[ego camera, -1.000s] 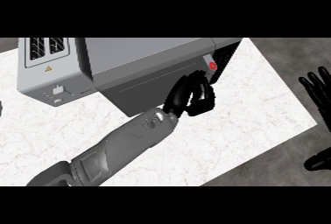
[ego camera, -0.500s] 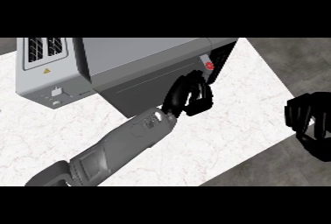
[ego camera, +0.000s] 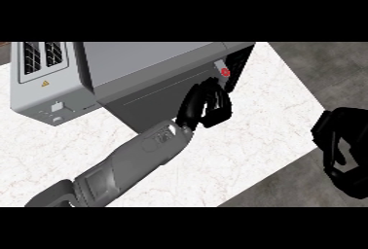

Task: Pick up the milk, place it into the microwave and close the microwave

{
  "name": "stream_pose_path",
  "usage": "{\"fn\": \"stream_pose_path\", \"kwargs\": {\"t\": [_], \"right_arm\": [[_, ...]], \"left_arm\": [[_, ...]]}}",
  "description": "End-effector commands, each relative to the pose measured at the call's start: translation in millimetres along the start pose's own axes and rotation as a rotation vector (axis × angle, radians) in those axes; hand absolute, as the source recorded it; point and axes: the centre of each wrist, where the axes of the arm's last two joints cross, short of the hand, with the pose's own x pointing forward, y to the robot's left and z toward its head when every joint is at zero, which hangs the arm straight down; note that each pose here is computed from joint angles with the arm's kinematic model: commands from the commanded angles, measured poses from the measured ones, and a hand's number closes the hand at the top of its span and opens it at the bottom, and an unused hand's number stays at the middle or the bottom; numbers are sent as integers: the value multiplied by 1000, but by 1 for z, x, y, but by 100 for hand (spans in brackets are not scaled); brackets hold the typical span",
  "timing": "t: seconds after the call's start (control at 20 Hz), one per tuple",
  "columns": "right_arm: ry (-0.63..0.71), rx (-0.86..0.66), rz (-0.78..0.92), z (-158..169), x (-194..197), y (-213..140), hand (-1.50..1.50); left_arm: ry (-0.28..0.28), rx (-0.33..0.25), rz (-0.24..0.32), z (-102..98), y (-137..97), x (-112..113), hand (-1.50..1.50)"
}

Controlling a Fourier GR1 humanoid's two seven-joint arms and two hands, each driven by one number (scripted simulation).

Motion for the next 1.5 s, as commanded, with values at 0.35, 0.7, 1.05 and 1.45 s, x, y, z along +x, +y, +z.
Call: {"fn": "stream_pose_path", "kwargs": {"t": [0.35, 0.7, 1.05, 1.45], "right_arm": [[-58, 135, -61, -14, 5, 19, 150], [66, 234, -104, -10, 3, 34, 150], [76, 222, -209, -4, -9, 63, 150], [39, 160, -249, 0, -8, 93, 150]], "left_arm": [[-129, -35, 23, -14, -23, 41, 150], [26, 140, 54, -17, -11, 23, 150], [207, 181, 532, -14, 6, 27, 150], [245, 112, 636, -11, 13, 3, 150]]}}
